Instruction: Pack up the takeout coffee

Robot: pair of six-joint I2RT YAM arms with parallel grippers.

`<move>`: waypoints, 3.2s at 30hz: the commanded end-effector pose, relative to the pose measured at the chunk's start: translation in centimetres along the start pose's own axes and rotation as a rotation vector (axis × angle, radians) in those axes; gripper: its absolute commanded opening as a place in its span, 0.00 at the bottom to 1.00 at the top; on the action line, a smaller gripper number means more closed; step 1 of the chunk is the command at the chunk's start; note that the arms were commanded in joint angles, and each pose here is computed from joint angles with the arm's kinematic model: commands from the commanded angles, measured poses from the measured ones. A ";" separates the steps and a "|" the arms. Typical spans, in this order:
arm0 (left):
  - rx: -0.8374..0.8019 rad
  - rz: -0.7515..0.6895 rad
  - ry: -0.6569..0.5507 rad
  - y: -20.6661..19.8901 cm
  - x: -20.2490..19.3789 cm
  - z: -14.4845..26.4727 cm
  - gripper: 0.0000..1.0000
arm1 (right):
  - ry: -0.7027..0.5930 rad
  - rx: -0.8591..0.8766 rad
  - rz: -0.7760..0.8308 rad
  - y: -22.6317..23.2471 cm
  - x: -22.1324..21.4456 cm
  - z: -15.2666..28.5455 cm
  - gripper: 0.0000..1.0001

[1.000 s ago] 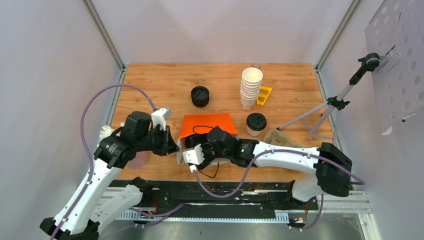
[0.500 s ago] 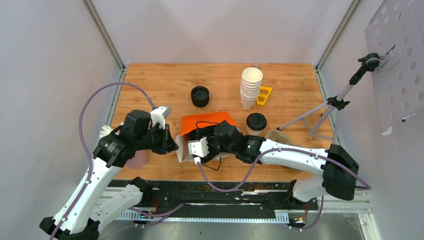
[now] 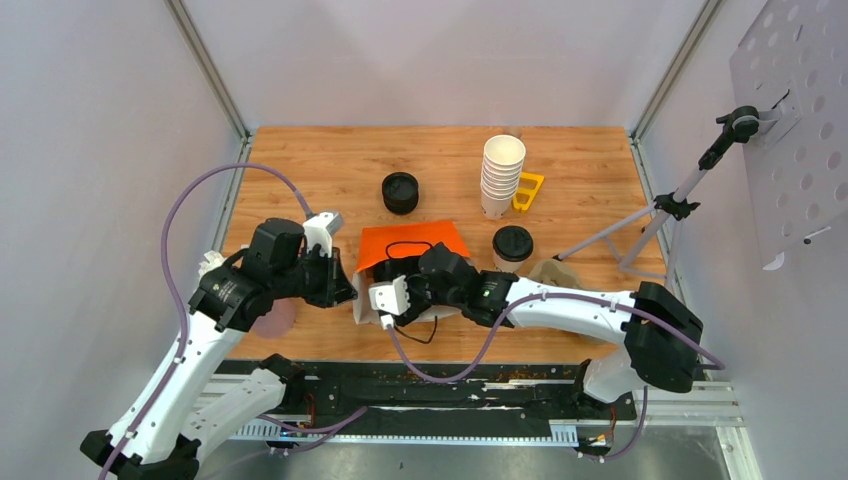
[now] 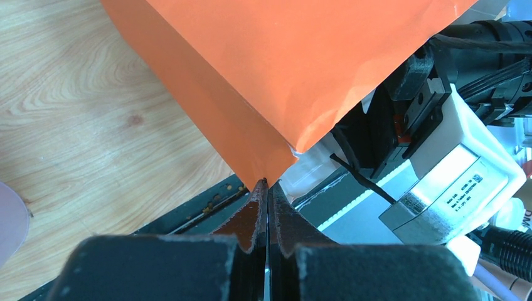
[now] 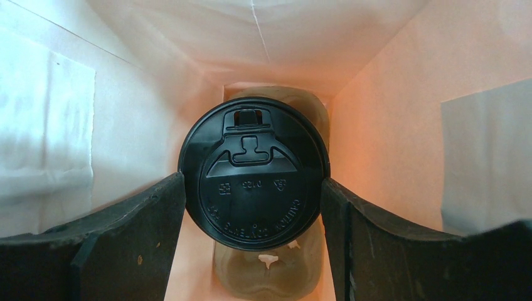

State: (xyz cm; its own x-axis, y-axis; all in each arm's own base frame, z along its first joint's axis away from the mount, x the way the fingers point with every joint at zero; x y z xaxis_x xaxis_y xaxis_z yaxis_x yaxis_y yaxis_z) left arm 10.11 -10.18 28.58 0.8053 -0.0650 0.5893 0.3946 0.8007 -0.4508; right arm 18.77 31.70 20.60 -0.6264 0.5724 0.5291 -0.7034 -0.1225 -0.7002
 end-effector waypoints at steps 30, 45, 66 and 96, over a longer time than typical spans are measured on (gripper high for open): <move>0.139 0.039 -0.073 1.3 0.5 -0.6 0.58 | -0.100 -0.075 0.029 -3.0 2.2 -1.5 0.57; 0.147 0.010 -0.033 1.6 0.2 -0.9 0.00 | -0.023 -0.101 0.050 -4.0 0.0 -0.1 0.57; 0.093 0.013 -0.047 1.1 0.6 -1.3 0.00 | -0.050 -0.071 0.093 -4.5 0.3 -2.1 0.57; 0.054 0.067 -0.071 0.8 0.5 -1.6 0.00 | 0.082 -0.066 0.040 -3.7 1.0 -4.5 0.59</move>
State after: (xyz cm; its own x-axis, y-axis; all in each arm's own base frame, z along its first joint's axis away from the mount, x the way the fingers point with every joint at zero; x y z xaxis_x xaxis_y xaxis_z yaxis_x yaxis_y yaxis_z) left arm 11.37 -10.08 26.75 0.8138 -0.0075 0.5811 0.2995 0.8623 -0.4083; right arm 21.80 35.42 20.29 -0.6352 0.6298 0.4471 -0.6685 -0.1584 -0.7266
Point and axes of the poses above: each gripper's point midway between its finger pads, its own z axis back along the fingers, its own y axis along the line the jaws close on, x = y × z, the point moved 9 cm from there along z, back along the fingers
